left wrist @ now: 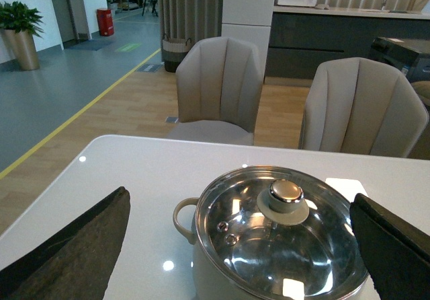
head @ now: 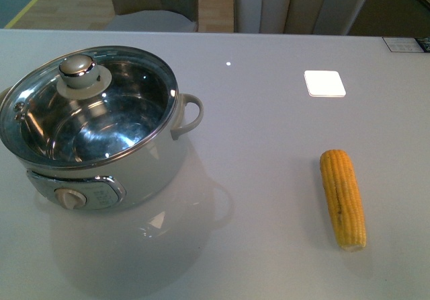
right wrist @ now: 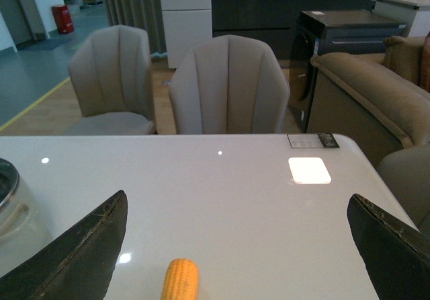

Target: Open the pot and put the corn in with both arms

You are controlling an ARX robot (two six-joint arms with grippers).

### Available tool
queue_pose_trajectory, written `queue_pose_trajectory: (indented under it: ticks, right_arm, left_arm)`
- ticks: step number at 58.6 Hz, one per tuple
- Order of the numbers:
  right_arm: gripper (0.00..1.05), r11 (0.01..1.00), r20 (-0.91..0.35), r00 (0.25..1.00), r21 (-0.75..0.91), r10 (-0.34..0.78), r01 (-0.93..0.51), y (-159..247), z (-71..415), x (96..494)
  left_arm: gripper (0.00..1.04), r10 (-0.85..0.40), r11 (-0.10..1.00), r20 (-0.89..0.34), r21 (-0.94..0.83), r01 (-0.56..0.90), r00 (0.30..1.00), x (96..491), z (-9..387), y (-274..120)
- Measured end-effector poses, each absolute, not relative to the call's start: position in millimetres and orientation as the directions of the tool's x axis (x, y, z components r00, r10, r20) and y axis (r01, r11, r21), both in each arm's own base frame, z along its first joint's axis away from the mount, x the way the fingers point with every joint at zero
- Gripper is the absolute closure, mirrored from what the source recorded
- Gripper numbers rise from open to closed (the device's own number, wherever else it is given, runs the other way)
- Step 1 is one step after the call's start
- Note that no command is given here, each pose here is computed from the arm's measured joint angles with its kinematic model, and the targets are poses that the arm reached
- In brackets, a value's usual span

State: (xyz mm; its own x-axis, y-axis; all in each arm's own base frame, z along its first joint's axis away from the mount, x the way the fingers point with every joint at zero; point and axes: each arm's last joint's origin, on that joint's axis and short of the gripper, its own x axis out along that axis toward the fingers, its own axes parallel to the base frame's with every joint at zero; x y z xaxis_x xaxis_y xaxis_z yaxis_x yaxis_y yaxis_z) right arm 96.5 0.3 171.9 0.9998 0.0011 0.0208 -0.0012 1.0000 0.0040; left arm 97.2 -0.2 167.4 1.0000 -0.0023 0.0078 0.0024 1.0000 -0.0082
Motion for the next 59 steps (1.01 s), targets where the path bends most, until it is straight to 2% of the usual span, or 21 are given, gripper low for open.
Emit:
queue_pose_trajectory:
  ticks: [35, 36, 38, 39, 41, 43, 49, 55, 59]
  right_arm:
    - [0.09, 1.000, 0.021, 1.000, 0.004, 0.001, -0.001, 0.3, 171.9, 96.5]
    - [0.09, 1.000, 0.021, 1.000, 0.004, 0.001, -0.001, 0.3, 171.9, 96.5]
    - [0.09, 1.000, 0.021, 1.000, 0.004, 0.001, -0.001, 0.2, 171.9, 96.5]
    - [0.09, 1.000, 0.021, 1.000, 0.004, 0.001, -0.001, 0.2, 171.9, 96.5]
    - [0.09, 1.000, 0.021, 1.000, 0.004, 0.002, -0.002, 0.3, 172.0, 96.4]
    - [0.09, 1.000, 0.022, 1.000, 0.004, 0.003, -0.003, 0.3, 172.0, 96.4]
    - [0.09, 1.000, 0.022, 1.000, 0.004, 0.001, -0.001, 0.3, 172.0, 96.4]
    - [0.09, 1.000, 0.022, 1.000, 0.004, 0.001, -0.001, 0.3, 172.0, 96.4]
    - [0.09, 1.000, 0.022, 1.000, 0.004, 0.001, -0.001, 0.3, 172.0, 96.4]
  left_arm:
    - [0.07, -0.002, 1.000, 0.008, -0.008, 0.002, 1.000, 97.2, 167.5, -0.2]
    - [0.07, -0.002, 1.000, -0.010, -0.019, 0.002, 1.000, 97.5, 166.7, -0.2]
    - [0.07, -0.008, 0.994, -0.159, -0.105, -0.009, 0.987, 97.4, 166.6, 0.3]
    - [0.07, -0.008, 0.994, -0.179, -0.106, -0.011, 0.984, 97.4, 166.9, 0.4]
    - [0.07, -0.013, 0.974, -0.367, -0.214, -0.071, 0.930, 98.1, 166.0, 2.8]
    - [0.07, -0.009, 0.960, -0.447, -0.255, -0.118, 0.894, 97.9, 161.8, 5.6]
    - [0.07, -0.025, 0.946, -0.482, -0.296, -0.136, 0.876, 99.4, 158.1, 17.2]
    - [0.07, 0.065, 0.955, -0.446, -0.233, -0.186, 0.892, 114.7, 161.9, 42.4]
    - [0.07, 0.078, 0.962, -0.416, -0.207, -0.177, 0.906, 130.1, 167.2, 49.0]
